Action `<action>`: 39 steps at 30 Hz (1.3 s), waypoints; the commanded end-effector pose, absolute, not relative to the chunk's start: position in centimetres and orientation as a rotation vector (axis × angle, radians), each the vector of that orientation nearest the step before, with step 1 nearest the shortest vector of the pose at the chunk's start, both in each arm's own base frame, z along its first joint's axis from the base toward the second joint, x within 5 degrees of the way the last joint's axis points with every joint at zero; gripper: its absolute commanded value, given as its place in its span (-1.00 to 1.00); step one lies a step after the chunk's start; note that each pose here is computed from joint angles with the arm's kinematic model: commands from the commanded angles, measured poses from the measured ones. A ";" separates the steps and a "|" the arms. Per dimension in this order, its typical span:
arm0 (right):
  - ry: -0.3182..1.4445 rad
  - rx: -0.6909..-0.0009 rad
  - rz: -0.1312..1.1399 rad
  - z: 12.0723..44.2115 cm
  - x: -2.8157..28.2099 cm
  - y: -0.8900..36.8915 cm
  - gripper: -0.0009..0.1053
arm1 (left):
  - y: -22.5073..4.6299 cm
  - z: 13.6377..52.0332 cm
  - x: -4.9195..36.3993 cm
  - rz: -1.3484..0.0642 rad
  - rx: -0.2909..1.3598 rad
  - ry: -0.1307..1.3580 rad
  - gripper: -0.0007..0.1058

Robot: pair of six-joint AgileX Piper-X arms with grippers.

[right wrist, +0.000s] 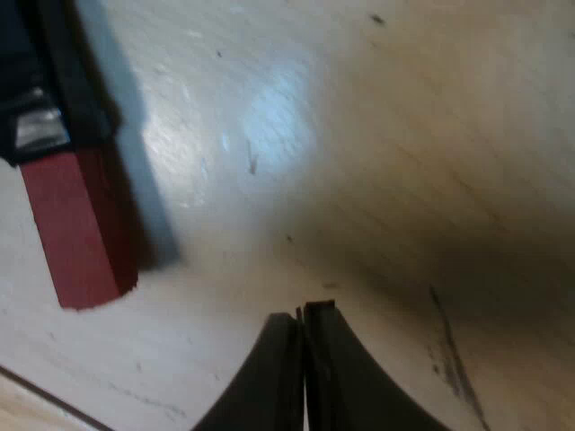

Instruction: Put the handle in the coffee machine

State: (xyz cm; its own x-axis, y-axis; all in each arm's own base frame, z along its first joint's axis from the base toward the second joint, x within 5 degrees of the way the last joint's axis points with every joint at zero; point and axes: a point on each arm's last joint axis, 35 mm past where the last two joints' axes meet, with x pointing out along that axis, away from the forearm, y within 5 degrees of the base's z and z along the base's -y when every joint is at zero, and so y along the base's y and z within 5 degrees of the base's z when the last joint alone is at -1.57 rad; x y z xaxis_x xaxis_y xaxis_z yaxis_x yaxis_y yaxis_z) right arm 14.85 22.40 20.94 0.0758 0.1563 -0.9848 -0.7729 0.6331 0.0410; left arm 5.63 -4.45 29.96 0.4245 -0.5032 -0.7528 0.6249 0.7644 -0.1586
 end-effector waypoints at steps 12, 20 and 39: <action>1.315 -0.578 0.797 17.6 14.5 25.6 -0.98 | -4.3 29.8 5.4 -0.698 0.164 0.915 0.61; 1.341 -0.548 0.821 16.1 14.7 26.4 -0.98 | -4.3 29.8 5.4 -0.698 0.164 0.915 0.61; 1.253 -0.467 0.966 14.7 11.7 32.3 -0.98 | -4.3 30.0 5.4 -0.697 0.160 0.910 0.61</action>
State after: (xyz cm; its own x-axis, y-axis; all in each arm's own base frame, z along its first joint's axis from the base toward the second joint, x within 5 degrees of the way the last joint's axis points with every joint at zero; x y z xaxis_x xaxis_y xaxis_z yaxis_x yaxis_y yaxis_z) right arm 11.67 31.95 14.59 0.0196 0.3313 -0.9433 -0.8223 0.5421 0.1733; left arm 5.36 -4.27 29.77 0.4019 -0.4889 -0.7742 0.6203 0.7673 -0.1626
